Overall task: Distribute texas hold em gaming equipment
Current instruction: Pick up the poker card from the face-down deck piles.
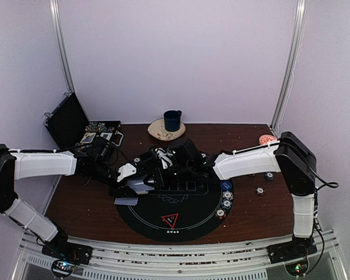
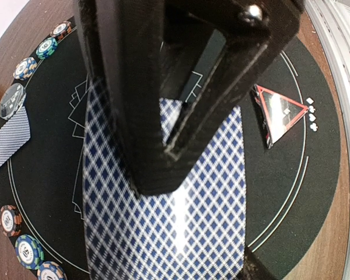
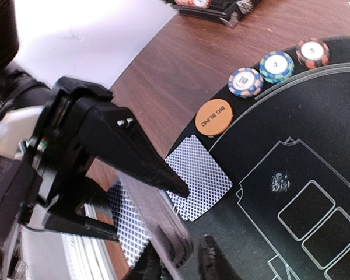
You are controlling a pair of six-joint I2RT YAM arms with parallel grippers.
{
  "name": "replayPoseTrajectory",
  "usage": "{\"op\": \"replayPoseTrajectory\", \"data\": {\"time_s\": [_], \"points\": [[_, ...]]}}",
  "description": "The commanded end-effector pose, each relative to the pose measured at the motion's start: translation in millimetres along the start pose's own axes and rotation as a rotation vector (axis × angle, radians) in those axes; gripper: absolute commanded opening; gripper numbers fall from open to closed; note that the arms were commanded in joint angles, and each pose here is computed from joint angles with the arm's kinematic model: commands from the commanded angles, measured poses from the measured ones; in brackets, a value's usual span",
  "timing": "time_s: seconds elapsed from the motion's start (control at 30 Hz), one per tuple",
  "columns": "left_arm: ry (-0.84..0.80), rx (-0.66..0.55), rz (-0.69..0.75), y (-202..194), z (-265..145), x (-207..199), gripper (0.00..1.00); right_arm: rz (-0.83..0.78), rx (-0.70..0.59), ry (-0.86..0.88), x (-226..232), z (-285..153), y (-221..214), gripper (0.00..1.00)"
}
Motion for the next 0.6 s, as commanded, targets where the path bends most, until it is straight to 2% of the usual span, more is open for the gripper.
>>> {"op": "replayPoseTrajectory", "data": {"time_s": [0.0, 0.13, 0.33, 0.57], "points": [[-0.002, -0.050, 0.030, 8.3, -0.7, 2.7, 0.06, -0.002, -0.016, 0.004, 2.6, -20.1, 9.2, 0.12], [-0.002, -0.049, 0.030, 8.4, -0.5, 2.6, 0.06, 0.000, -0.017, 0.037, 6.5, -30.3, 11.8, 0.00], [0.005, -0.051, 0.032, 9.2, -2.6, 2.5, 0.06, 0.026, -0.057, 0.078, 1.5, -61.8, 21.5, 0.00], [0.003, -0.048, 0.028, 8.7, -1.2, 3.5, 0.06, 0.112, -0.232, 0.109, -20.6, -106.0, 47.6, 0.00]]}}
Point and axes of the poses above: each gripper's point midway between its finger pads, its own z axis out along the fingers, its own x axis along the line the jaws close on, y = z × x, the point moved 9 cm from there along -z, back along the fingers, and after that the axes turned 15 degrees about z, right-handed, at the moved point
